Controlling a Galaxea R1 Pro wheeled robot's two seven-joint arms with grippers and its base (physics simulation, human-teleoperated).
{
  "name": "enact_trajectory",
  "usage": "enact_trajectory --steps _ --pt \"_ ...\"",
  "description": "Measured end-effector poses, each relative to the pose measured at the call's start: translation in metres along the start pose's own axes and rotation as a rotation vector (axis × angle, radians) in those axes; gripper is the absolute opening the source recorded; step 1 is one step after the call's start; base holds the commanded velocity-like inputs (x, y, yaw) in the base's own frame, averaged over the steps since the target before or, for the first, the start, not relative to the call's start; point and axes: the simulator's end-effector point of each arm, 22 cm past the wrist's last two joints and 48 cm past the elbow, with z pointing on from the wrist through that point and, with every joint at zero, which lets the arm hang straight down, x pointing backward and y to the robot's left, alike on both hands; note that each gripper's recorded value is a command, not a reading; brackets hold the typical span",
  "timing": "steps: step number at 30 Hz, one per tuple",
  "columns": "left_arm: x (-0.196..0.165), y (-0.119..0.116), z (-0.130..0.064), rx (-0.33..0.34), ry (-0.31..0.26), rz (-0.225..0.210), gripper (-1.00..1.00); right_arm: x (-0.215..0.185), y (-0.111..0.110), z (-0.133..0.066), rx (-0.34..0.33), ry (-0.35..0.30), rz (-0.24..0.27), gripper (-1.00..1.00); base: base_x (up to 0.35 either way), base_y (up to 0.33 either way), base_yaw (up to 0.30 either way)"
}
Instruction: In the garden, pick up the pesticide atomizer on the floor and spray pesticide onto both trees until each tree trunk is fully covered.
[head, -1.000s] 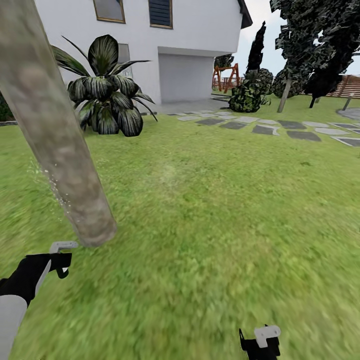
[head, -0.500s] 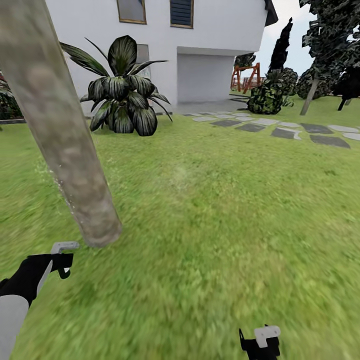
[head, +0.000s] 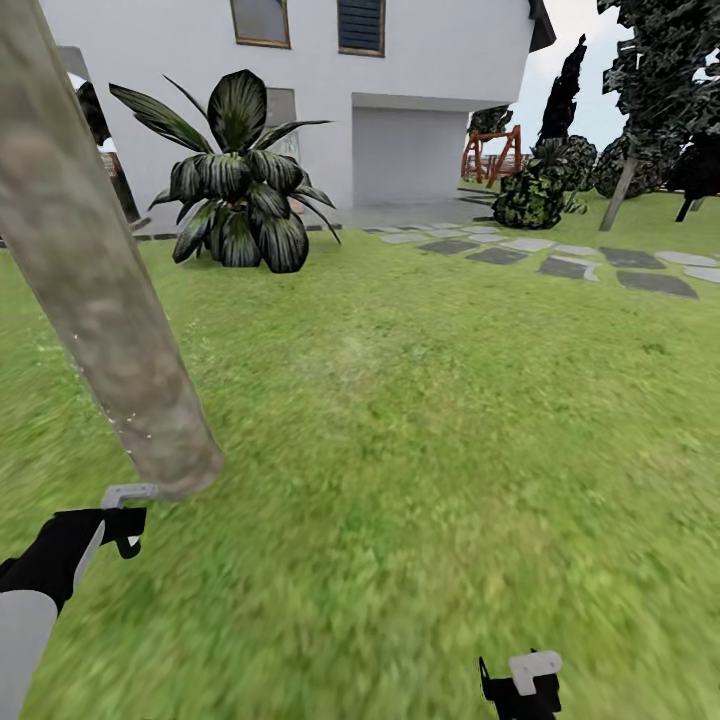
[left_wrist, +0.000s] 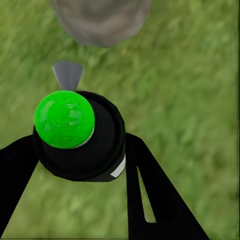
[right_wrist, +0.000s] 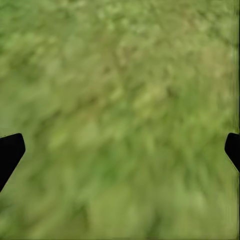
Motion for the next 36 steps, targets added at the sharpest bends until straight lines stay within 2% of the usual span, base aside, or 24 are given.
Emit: enact_trajectory --steps 6,20,28,32,36 --pt "0.0 -0.001 0.0 0.002 0.0 -0.002 -1.0 0.0 0.002 0.0 -0.002 0.0 0.001 1.0 0.041 -0.272 0.267" --pt "0.0 -0.003 0.0 0.006 -0.001 -0.006 -1.0 0.0 0.003 0.0 -0.004 0.0 0.001 1.0 0.161 -0.25 0.272" --pt "0.0 -0.003 0.0 0.006 -0.002 -0.006 -1.0 0.0 0.002 0.0 -0.004 0.001 0.0 1.0 0.174 -0.241 0.027" --pt "-0.009 -0.002 0.0 0.005 -0.043 0.001 -1.0 0.0 0.003 0.0 -0.005 0.001 0.001 1.0 0.183 -0.235 0.0" --pt "-0.01 -0.002 0.0 0.004 -0.049 0.003 -1.0 0.0 0.003 0.0 -0.005 0.001 0.0 1.0 0.184 -0.235 0.083"
